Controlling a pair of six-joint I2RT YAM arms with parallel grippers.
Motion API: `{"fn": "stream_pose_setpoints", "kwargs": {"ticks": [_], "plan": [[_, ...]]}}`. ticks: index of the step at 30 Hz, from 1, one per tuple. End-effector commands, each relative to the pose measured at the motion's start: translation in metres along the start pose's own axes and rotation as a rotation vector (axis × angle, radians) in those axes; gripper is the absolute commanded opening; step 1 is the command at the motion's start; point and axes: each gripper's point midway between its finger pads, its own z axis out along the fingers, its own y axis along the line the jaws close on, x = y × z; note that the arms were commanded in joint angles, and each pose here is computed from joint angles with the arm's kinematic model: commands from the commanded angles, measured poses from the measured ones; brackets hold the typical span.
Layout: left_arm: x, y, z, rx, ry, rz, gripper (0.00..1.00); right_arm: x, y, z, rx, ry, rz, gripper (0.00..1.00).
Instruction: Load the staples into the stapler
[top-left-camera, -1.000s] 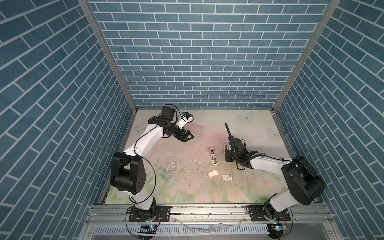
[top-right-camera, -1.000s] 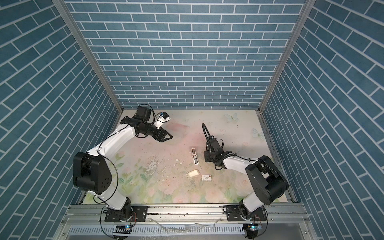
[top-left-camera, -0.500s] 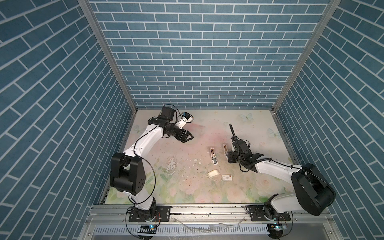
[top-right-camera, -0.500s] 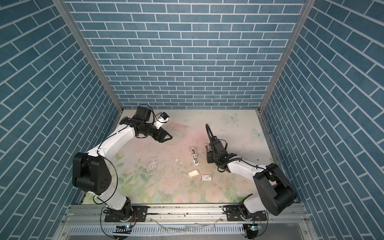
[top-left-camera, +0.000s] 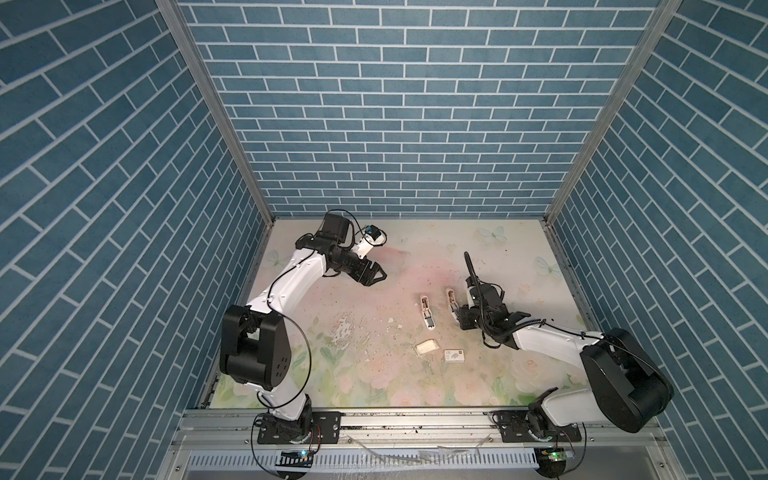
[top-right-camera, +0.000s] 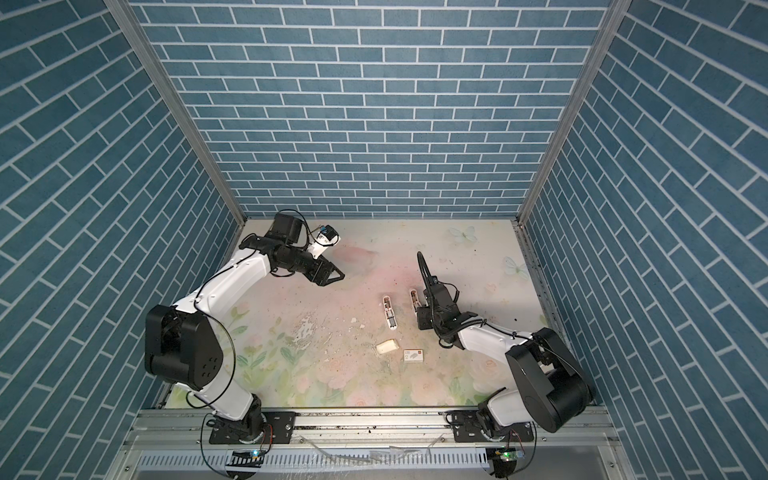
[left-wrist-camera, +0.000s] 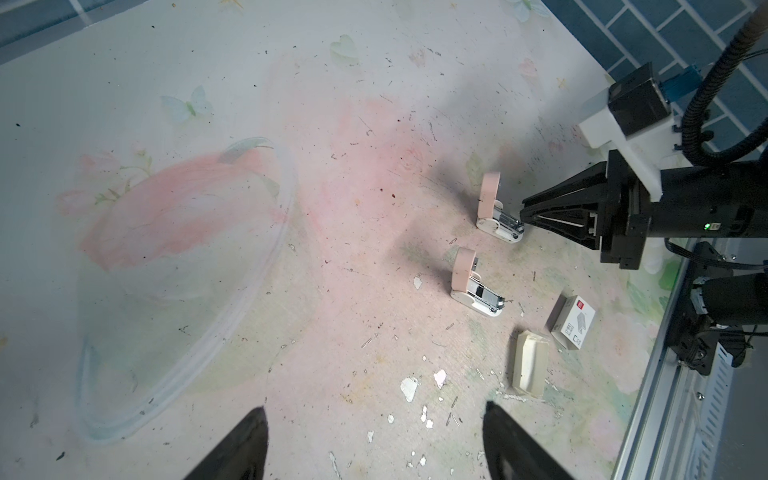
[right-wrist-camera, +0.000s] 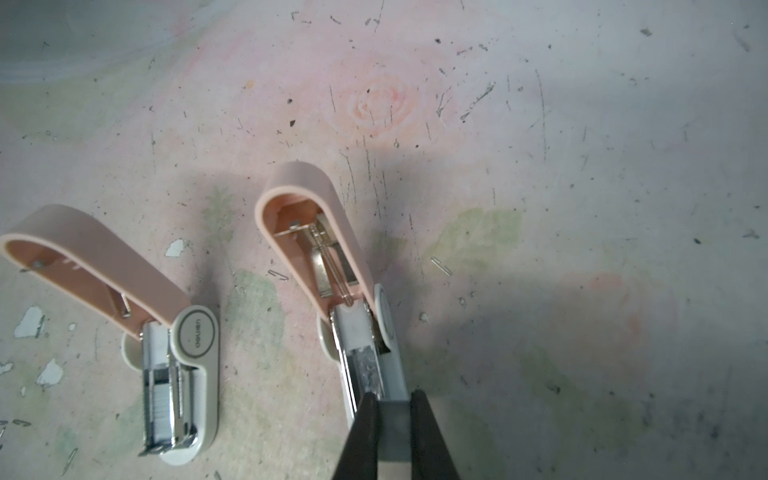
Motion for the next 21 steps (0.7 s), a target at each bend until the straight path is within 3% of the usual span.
{"fn": "stream_pose_setpoints", "kwargs": {"ticks": [1, 4, 8, 21], "plan": [[0.0, -0.001, -0.006, 0.003, 0.002, 0.001, 0.82, -0.011, -0.006, -0.006, 0.029, -0.046, -0.017, 0.13], [-0.001, -0.002, -0.006, 0.006, -0.001, 0.001, 0.82, -0.01, -0.022, -0.004, 0.116, -0.025, -0.007, 0.13], [-0.001, -0.003, -0.007, 0.007, -0.002, 0.002, 0.82, -0.004, -0.024, 0.005, 0.122, 0.018, -0.008, 0.13], [0.0, -0.005, -0.009, 0.007, -0.012, 0.01, 0.82, 0.008, -0.001, 0.016, -0.009, 0.084, -0.009, 0.13]]}}
